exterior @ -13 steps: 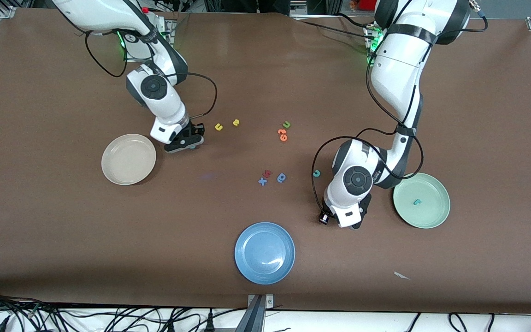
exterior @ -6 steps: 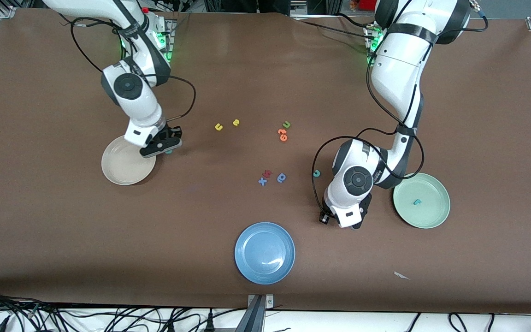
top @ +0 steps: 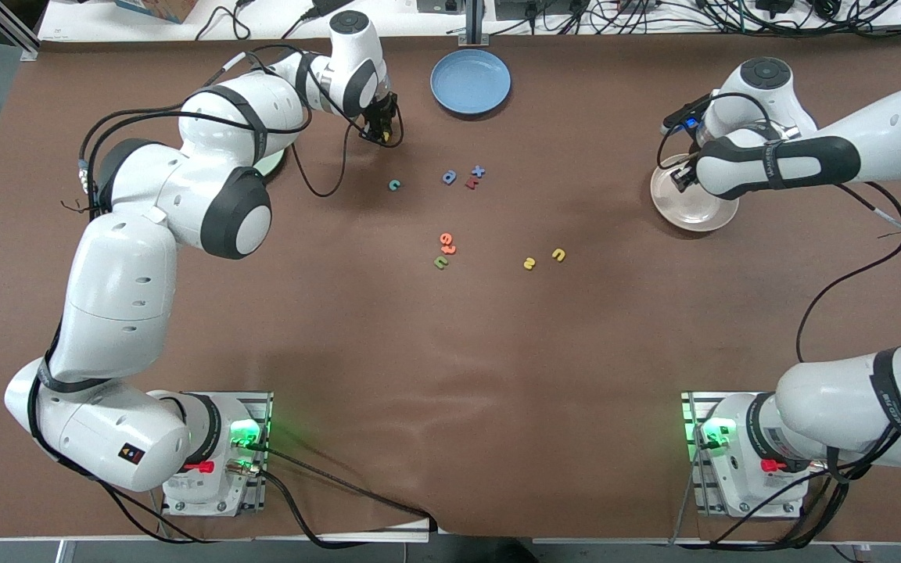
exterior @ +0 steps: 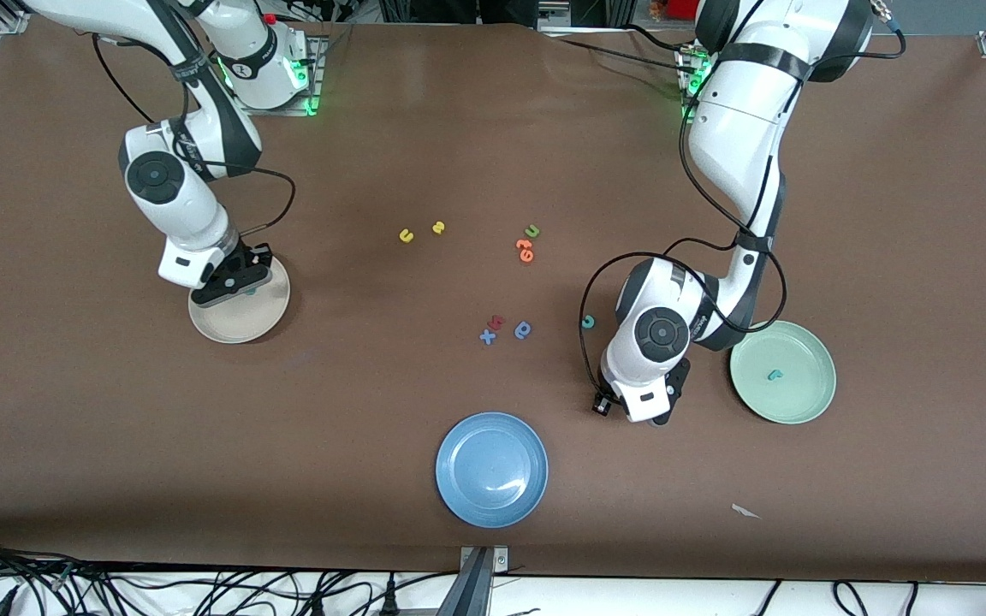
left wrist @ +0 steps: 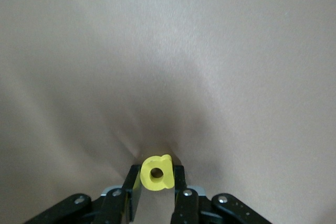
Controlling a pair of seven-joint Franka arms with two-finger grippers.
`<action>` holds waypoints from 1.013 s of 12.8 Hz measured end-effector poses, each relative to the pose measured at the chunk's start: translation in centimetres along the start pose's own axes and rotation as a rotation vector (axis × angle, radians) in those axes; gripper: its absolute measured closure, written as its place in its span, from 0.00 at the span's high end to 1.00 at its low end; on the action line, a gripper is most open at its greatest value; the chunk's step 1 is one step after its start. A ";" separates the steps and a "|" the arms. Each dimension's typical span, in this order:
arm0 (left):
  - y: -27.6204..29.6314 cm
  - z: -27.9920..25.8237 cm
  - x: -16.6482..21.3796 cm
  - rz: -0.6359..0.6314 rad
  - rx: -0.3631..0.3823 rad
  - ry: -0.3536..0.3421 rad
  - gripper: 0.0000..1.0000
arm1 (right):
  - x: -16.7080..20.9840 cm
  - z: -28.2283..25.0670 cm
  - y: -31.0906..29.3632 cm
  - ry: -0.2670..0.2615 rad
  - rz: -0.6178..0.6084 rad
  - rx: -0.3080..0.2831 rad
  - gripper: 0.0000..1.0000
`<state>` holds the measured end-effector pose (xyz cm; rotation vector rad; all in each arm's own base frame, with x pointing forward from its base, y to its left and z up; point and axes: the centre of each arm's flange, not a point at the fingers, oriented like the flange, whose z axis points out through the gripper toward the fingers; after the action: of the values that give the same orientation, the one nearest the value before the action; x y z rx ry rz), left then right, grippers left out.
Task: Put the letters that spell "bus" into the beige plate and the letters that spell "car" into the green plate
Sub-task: 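Place the teal letter on the beige plate with the right gripper, then place the yellow letter on the green plate with the left gripper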
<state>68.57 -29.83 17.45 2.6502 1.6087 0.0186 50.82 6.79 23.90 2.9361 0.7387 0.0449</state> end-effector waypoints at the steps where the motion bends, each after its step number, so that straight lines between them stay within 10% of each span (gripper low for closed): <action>1: -0.1 0.0 0.4 0.018 0.009 0.017 0.30 | -0.2 0.1 0.6 -0.003 0.009 -0.002 0.51; 6: -1.0 -0.5 3.5 0.181 0.119 0.002 0.30 | -0.3 0.2 0.8 -0.005 0.013 -0.003 1.00; 13: -4.0 -6.5 14.5 0.628 0.212 -0.114 0.30 | 2.3 0.1 -11.9 -0.032 0.165 0.041 1.00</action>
<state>71.50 -14.91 23.63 3.1293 0.7297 -0.2899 47.23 18.25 22.43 3.0217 0.4972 -0.0028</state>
